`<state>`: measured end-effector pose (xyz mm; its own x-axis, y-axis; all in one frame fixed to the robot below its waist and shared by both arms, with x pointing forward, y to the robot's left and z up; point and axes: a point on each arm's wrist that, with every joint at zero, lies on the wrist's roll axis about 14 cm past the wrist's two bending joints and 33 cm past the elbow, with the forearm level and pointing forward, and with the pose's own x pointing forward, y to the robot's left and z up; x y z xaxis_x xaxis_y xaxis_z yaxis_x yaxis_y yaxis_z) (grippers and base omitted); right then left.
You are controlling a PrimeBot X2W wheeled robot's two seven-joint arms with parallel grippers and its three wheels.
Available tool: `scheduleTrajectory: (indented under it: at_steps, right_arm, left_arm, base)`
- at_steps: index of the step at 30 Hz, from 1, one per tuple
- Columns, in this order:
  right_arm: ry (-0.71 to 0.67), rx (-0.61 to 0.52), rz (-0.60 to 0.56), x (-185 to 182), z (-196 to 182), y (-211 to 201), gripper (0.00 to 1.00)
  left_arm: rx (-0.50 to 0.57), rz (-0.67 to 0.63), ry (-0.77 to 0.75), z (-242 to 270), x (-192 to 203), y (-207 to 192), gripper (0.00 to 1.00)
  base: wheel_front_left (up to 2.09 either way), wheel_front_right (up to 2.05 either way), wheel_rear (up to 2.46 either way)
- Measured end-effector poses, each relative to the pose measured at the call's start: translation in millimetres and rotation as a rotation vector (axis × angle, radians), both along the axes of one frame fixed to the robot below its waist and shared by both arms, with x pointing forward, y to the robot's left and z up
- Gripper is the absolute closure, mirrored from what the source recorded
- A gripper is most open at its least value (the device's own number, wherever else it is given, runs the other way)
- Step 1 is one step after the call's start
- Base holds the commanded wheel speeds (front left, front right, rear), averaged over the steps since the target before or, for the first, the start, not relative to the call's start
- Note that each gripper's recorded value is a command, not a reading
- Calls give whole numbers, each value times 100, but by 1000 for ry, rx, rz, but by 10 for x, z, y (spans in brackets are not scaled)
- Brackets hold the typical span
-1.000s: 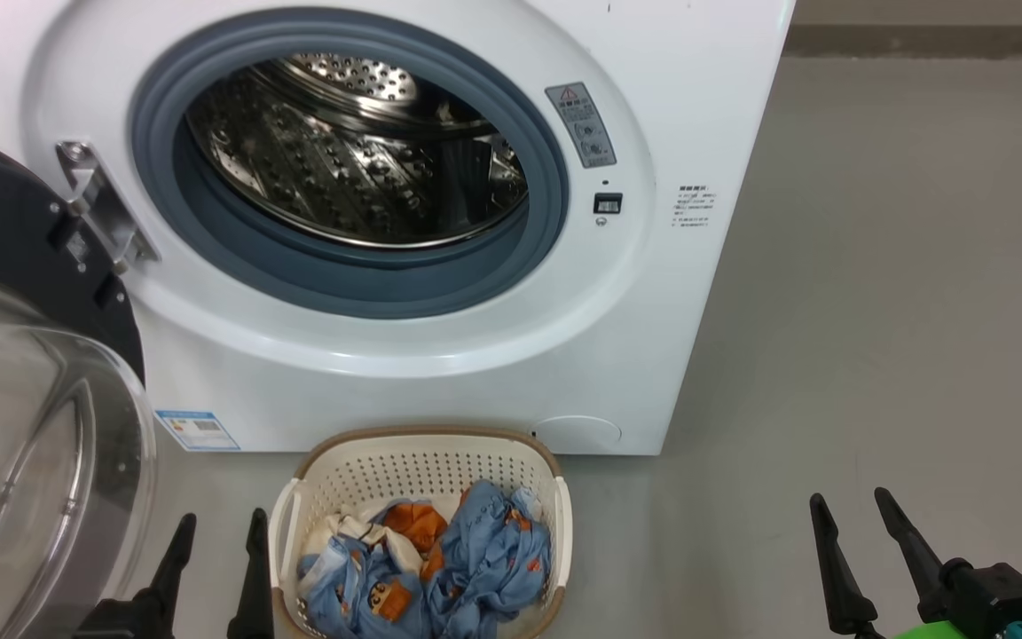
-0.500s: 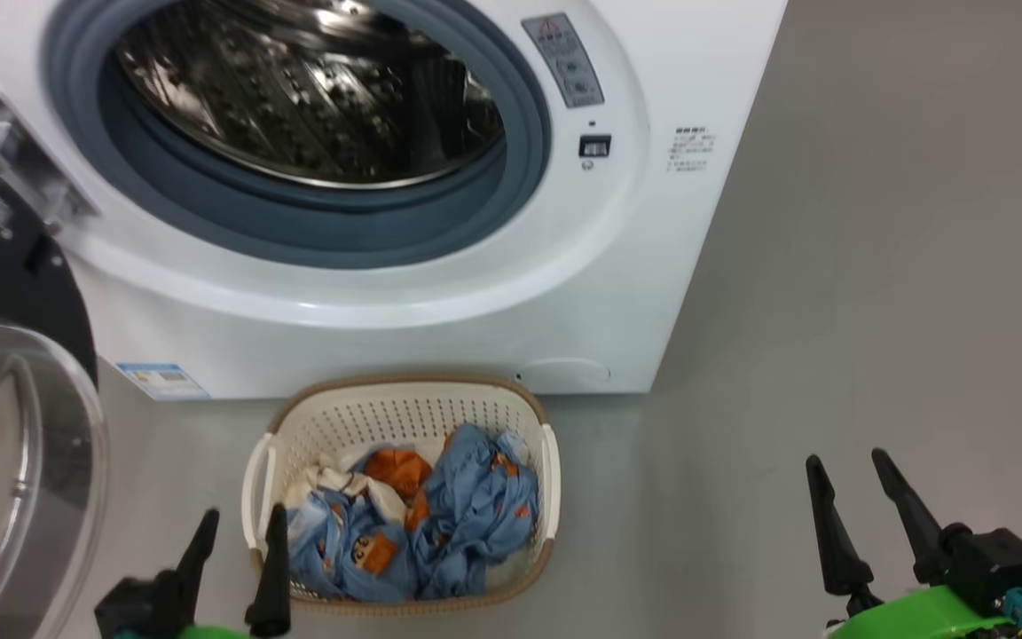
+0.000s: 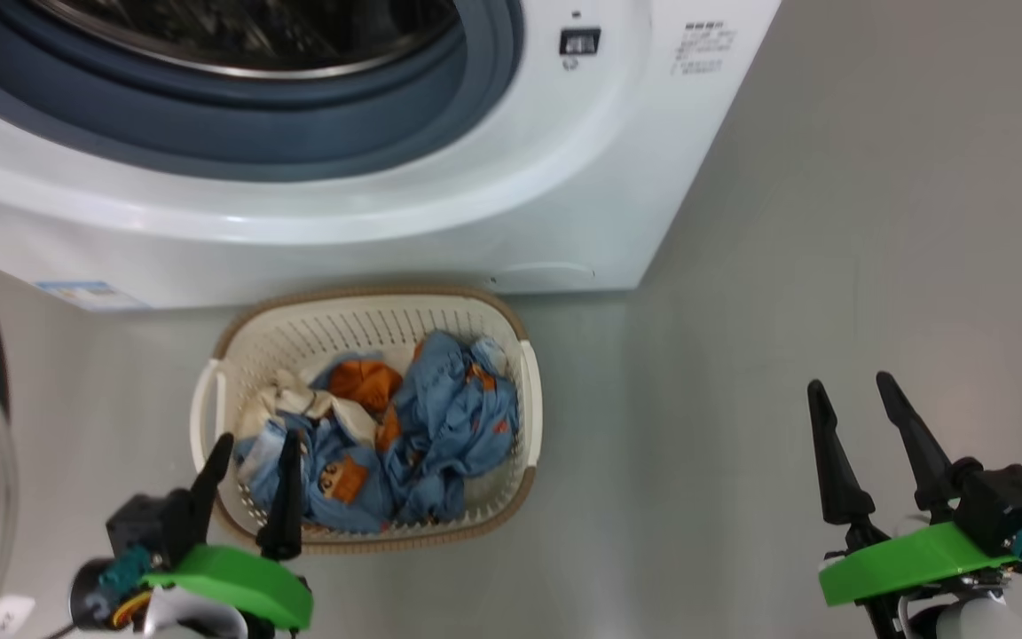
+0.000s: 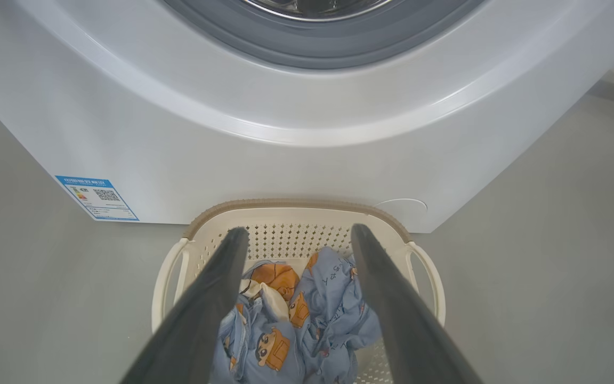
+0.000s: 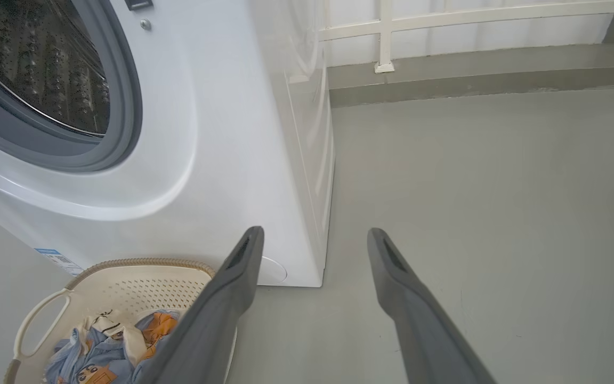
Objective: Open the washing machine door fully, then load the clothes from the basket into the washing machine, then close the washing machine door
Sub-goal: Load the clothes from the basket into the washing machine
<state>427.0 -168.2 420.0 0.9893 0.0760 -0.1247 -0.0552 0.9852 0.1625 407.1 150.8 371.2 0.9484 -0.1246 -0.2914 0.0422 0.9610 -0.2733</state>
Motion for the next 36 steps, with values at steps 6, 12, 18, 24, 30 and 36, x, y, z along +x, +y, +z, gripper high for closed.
scheduleTrajectory:
  at_steps: [6,12,18,24,30,36]
  right_arm:
    - [50,-3,-3,128,-261,-17,0]
    - [90,-8,-6,224,-488,-38,0]
    - [123,-13,-11,282,-679,-65,0]
    - [168,-10,-6,310,-911,-53,0]
    - [198,-7,-17,330,-1073,-92,0]
    - [235,-6,-31,283,-1214,-145,0]
  left_arm:
    - [29,-33,83,-390,270,2,0]
    - [65,-71,160,-766,448,20,0]
    - [118,-95,271,-1192,465,104,0]
    - [174,-108,414,-1661,435,157,0]
    - [257,-140,552,-2027,423,238,0]
    - [300,-180,676,-2304,370,192,0]
  base:
    - [0,0,0]
    - [0,0,0]
    - [0,0,0]
    - [0,0,0]
    - [0,0,0]
    - [0,0,0]
